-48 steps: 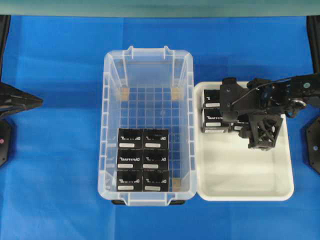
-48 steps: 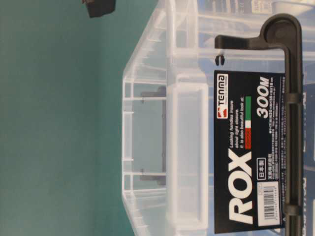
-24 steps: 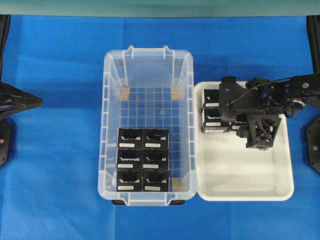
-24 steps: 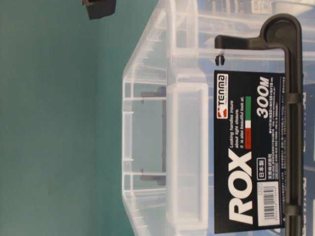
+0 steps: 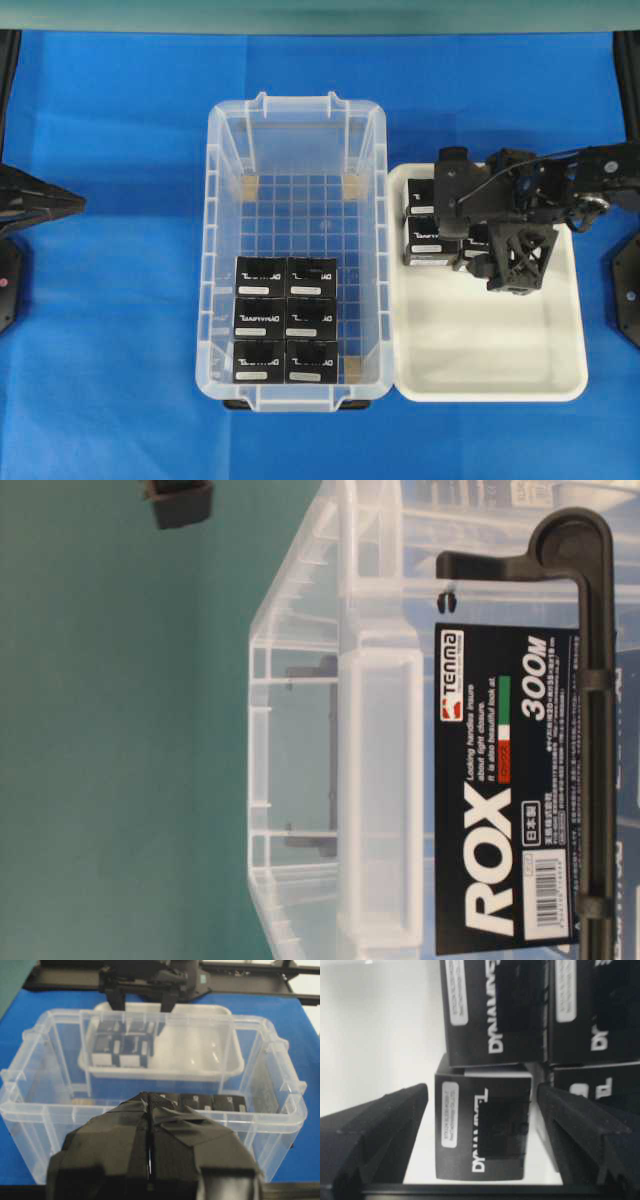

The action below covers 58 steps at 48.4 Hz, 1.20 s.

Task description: Pick the box from inside the plastic case

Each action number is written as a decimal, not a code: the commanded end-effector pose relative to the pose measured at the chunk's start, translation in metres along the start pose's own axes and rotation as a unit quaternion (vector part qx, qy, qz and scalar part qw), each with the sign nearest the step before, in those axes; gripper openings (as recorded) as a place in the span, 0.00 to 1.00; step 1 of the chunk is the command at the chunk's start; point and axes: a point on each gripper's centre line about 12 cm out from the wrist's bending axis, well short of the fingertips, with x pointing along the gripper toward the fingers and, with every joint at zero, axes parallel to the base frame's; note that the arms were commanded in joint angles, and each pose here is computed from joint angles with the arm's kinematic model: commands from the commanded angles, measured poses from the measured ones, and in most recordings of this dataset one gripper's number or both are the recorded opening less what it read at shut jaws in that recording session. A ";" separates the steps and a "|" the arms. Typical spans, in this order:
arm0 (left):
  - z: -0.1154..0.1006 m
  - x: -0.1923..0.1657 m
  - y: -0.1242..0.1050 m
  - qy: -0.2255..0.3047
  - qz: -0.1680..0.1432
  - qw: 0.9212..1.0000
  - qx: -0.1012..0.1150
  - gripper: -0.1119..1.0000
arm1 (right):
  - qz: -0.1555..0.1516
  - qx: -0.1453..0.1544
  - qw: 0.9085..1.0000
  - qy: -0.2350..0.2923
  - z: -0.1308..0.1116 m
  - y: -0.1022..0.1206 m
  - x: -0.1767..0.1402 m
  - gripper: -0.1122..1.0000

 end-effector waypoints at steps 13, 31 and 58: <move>0.011 0.001 0.001 -0.012 0.002 1.000 0.001 0.04 | -0.009 -0.013 0.999 -0.032 0.018 -0.001 -0.042 0.96; 0.011 0.001 0.000 -0.012 0.001 1.000 0.001 0.04 | -0.045 -0.018 0.975 -0.217 0.040 -0.001 -0.127 0.96; 0.009 0.002 0.000 -0.008 0.001 1.000 0.001 0.04 | -0.055 -0.013 0.927 -0.370 0.009 0.013 -0.176 0.96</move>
